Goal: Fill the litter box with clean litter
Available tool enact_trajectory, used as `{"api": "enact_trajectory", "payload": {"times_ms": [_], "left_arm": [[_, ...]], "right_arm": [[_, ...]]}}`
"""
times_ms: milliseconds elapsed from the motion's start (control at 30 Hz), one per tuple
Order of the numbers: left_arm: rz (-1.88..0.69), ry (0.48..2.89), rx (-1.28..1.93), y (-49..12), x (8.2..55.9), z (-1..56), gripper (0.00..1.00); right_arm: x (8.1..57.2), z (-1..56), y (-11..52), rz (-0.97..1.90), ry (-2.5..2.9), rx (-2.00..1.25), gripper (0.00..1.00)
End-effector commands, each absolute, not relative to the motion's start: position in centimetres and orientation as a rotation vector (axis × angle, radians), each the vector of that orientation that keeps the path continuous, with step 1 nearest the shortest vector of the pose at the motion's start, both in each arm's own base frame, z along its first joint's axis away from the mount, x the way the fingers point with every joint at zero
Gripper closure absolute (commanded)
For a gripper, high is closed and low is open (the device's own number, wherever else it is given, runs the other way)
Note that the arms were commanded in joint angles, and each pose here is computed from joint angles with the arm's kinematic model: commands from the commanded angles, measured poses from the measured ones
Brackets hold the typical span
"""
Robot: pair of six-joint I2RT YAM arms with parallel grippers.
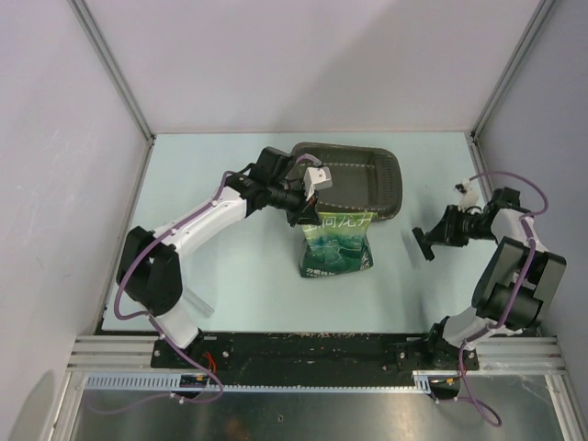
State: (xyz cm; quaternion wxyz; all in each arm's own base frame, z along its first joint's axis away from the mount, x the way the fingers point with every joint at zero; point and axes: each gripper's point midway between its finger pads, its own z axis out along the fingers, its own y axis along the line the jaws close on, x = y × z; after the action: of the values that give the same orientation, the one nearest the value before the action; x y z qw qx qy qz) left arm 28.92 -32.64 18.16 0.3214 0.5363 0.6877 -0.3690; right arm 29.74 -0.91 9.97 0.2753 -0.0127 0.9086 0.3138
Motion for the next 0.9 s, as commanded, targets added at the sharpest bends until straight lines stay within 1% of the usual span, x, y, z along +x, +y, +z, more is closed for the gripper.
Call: {"api": "enact_trajectory", "payload": {"times_ms": [0,100,133,200,233,300,333,400,433,467,500,567,600,667,700,767,800,833,867], "left_arm": [[-0.926,1.739,1.369,-33.1,30.8,20.6,0.96],[-0.913,1.741,1.365,-32.9,30.8,20.7,0.96],[-0.910,1.744,1.364,-32.9,30.8,20.6,0.96],[-0.906,1.748,1.361,-32.8,30.7,20.6,0.96],[-0.904,1.749,1.360,-32.7,30.7,20.6,0.96],[-0.903,1.769,1.342,-32.7,30.9,20.5,0.96],[-0.899,1.775,1.333,-32.7,31.0,20.7,0.96],[-0.913,1.783,1.319,-32.8,30.9,20.8,0.96],[-0.922,1.786,1.316,-32.9,30.9,20.9,0.95],[-0.923,1.783,1.312,-33.0,31.0,21.1,0.94],[-0.924,1.776,1.307,-33.1,31.1,21.6,0.88],[-0.922,1.776,1.278,-33.3,31.5,22.5,0.78],[-0.911,1.766,1.256,-33.4,31.9,23.7,0.68],[-0.887,1.778,1.180,-33.0,32.9,25.6,0.58],[-0.878,1.764,1.143,-32.8,33.3,27.2,0.45],[-0.859,1.797,1.011,-31.2,34.6,29.3,0.33],[-0.853,1.809,0.952,-30.5,35.2,30.2,0.23],[-0.865,1.866,0.838,-29.0,36.2,30.4,0.20],[-0.873,1.903,0.758,-27.9,36.6,30.6,0.16]], "right_arm": [[29.2,7.9,0.7,0.924,2.454,-0.045,0.99],[29.6,6.1,1.0,0.907,2.502,-0.013,0.96],[30.2,5.6,0.5,0.870,2.502,0.001,0.92],[30.5,4.1,-1.1,0.746,2.567,0.056,0.89],[30.9,3.7,-1.9,0.692,2.575,0.090,0.82],[30.8,2.7,-3.8,0.581,2.615,0.149,0.77],[30.8,2.5,-4.4,0.558,2.621,0.178,0.69],[30.7,2.2,-5.4,0.535,2.624,0.227,0.62],[30.7,2.3,-5.5,0.534,2.620,0.224,0.54],[30.7,2.4,-5.5,0.531,2.618,0.213,0.51],[30.7,3.0,-5.6,0.523,2.607,0.197,0.46],[31.2,4.1,-5.9,0.498,2.581,0.174,0.42],[31.2,4.7,-5.9,0.492,2.575,0.166,0.39],[31.9,6.9,-6.4,0.447,2.519,0.140,0.36],[32.1,7.7,-6.5,0.432,2.497,0.132,0.32],[32.8,10.3,-6.8,0.390,2.424,0.098,0.27],[33.0,11.2,-6.6,0.383,2.398,0.082,0.17],[33.3,12.0,-5.8,0.395,2.375,0.042,0.14],[33.6,13.3,-5.2,0.383,2.343,0.006,0.09]]}}
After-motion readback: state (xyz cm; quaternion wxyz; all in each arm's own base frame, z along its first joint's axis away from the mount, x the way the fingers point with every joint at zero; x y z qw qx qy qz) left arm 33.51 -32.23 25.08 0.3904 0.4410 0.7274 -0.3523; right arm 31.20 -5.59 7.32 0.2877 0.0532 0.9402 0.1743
